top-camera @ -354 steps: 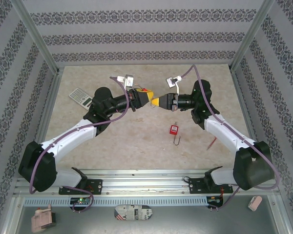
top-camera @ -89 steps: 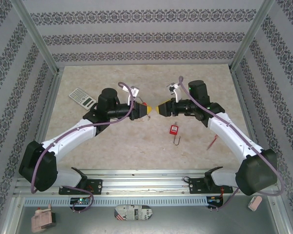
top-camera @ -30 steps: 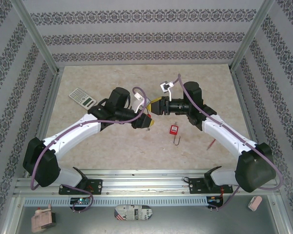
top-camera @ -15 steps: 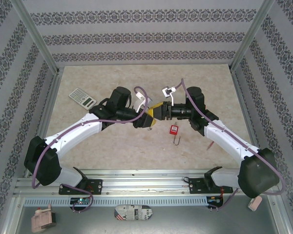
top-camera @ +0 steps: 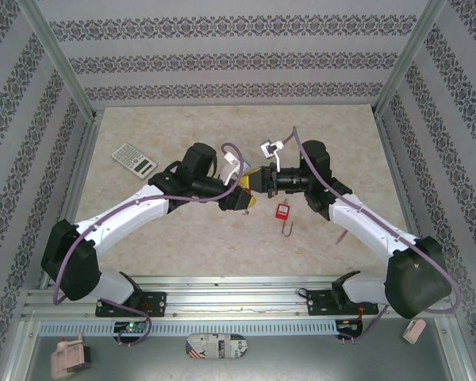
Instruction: Unlock with the key
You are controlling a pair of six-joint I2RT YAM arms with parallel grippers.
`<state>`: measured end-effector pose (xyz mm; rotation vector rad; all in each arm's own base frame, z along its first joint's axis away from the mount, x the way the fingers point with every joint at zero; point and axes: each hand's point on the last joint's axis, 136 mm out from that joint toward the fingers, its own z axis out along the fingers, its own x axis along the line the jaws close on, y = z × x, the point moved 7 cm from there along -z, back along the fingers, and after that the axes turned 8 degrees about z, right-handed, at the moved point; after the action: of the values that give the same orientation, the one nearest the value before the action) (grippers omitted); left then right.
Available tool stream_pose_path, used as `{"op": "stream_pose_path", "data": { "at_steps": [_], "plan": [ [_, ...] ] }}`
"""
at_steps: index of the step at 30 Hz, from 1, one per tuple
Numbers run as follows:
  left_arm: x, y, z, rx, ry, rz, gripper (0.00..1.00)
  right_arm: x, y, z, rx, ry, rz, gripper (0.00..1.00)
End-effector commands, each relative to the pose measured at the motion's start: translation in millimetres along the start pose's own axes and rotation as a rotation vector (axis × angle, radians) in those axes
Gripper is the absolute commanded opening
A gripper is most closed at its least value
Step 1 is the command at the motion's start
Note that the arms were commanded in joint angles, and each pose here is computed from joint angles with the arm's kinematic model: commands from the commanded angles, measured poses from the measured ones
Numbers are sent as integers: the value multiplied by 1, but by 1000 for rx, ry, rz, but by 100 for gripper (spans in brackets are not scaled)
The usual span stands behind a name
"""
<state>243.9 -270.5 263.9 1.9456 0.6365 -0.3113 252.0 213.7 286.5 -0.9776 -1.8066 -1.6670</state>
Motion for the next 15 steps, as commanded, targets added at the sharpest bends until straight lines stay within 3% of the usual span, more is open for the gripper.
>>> {"op": "stream_pose_path", "data": {
  "at_steps": [1,2,3,5,9,15],
  "plan": [
    [-9,14,-1,-49,-9,83,28,7,11,-6,-56,-20,-21,0],
    [-9,14,-2,-58,-2,81,44,9,13,-7,-67,-28,-27,0],
    [-9,14,-3,-73,8,79,69,9,15,-8,-84,-40,-32,0],
    [-9,13,-6,-111,24,78,85,10,19,-10,-111,-58,-44,0],
    [-10,9,-11,-182,29,64,89,10,26,-13,-161,-94,-52,0],
    [-6,0,-5,-224,-5,21,86,7,31,-11,-173,-96,-38,0]
  ]
}}
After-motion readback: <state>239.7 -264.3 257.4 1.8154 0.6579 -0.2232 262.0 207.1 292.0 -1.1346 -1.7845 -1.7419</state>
